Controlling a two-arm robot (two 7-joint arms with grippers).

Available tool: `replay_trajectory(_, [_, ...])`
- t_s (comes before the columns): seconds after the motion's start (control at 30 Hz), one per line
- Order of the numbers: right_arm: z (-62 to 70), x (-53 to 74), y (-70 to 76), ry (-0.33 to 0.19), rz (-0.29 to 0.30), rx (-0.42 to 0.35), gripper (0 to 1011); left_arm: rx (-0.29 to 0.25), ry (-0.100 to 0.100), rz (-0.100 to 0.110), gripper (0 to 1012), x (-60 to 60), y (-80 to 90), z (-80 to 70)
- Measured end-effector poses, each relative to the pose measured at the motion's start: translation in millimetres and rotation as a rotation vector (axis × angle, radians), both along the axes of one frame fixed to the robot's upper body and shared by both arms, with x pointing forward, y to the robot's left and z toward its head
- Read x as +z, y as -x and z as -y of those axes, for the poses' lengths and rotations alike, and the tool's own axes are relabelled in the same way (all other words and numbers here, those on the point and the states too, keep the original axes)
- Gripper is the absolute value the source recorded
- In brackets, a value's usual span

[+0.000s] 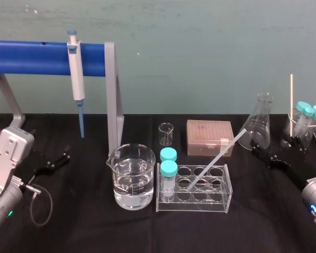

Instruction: Pick up the stirring rod with one hand, then place it down.

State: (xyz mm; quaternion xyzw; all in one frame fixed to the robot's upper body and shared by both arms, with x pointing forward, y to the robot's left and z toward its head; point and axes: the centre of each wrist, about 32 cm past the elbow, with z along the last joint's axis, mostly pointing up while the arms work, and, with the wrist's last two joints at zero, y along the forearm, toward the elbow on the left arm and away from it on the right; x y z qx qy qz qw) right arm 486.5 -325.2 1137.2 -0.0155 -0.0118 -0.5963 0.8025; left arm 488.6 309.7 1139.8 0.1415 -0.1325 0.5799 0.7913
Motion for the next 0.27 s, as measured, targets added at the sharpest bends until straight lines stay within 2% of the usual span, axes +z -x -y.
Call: replay_trajectory(0.27, [0.0,0.0,0.0,0.0,0.0,0.0,1003,0.0,0.0,0.0,1000,0.0,0.0,0.0])
